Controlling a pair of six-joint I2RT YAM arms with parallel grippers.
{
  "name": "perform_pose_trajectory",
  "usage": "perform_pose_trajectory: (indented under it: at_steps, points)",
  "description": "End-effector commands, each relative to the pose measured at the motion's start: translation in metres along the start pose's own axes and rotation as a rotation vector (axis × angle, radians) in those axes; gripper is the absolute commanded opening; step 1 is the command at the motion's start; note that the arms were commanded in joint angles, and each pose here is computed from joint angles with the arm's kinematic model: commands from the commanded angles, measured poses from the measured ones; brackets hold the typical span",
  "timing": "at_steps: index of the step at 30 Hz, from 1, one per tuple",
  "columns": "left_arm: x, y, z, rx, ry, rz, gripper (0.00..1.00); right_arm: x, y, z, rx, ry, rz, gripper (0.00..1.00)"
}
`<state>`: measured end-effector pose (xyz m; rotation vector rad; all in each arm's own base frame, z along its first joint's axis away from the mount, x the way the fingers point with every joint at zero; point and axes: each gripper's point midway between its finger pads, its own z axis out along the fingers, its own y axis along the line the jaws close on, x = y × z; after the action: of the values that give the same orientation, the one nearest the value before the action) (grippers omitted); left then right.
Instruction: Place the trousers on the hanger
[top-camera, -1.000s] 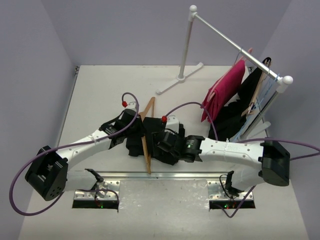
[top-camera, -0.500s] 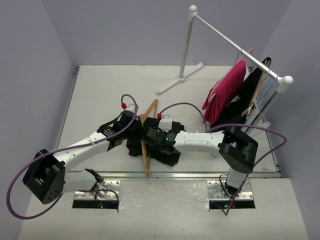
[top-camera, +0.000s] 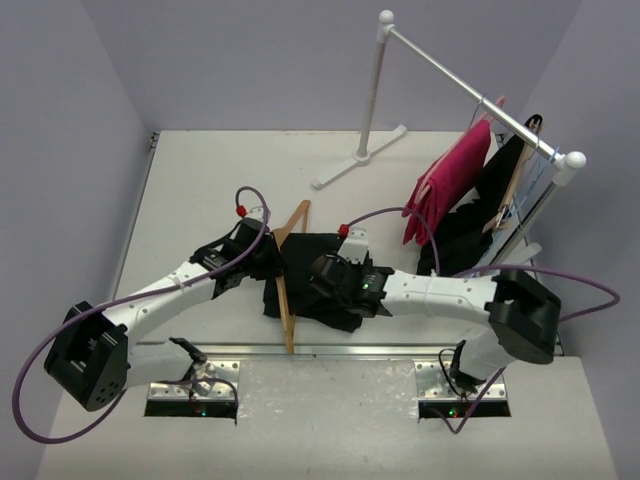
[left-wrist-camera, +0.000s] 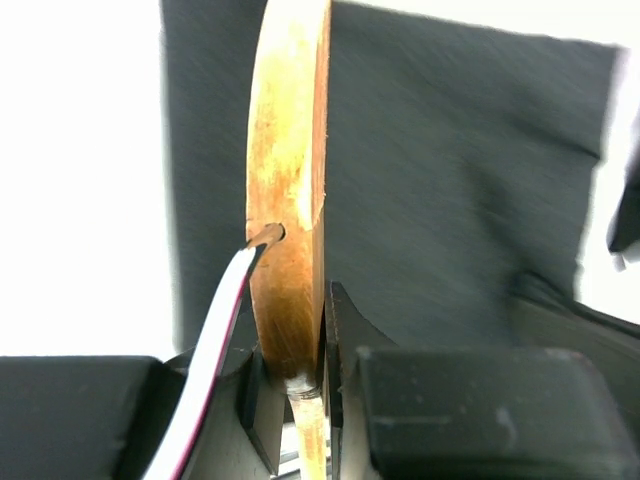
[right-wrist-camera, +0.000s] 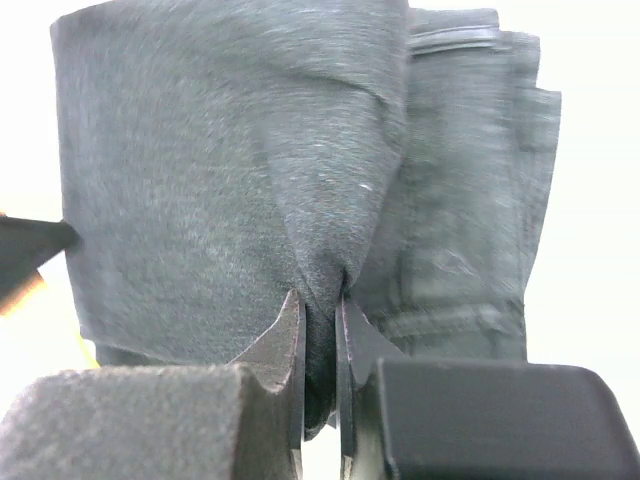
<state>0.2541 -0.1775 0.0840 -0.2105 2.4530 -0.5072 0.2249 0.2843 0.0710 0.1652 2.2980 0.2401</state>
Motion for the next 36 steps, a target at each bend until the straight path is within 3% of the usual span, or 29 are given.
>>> perform_pose_trajectory:
  at_steps: [1,10,19,26,31,36]
  points:
    - [-0.029,0.013,-0.004,-0.071,-0.043,0.040,0.00,-0.024,-0.035,-0.024,0.021,-0.091,-0.011,0.00]
    - [-0.004,0.018,0.013,-0.012,0.020,-0.028,0.00,-0.025,-0.085,-0.040,0.020,-0.132,-0.079,0.00]
    - [0.021,0.046,0.020,-0.078,0.035,-0.046,0.00,0.025,-0.160,0.000,0.304,0.040,-0.222,0.00]
    - [0.035,0.056,0.029,-0.094,0.058,-0.049,0.00,0.064,-0.182,0.011,0.406,0.175,-0.271,0.01]
    - [0.042,0.059,0.031,-0.085,0.061,-0.054,0.00,0.054,-0.145,-0.002,0.275,0.215,-0.335,0.38]
    - [0.044,0.055,0.033,-0.056,0.059,-0.056,0.00,0.009,-0.096,-0.046,0.142,0.107,-0.370,0.45]
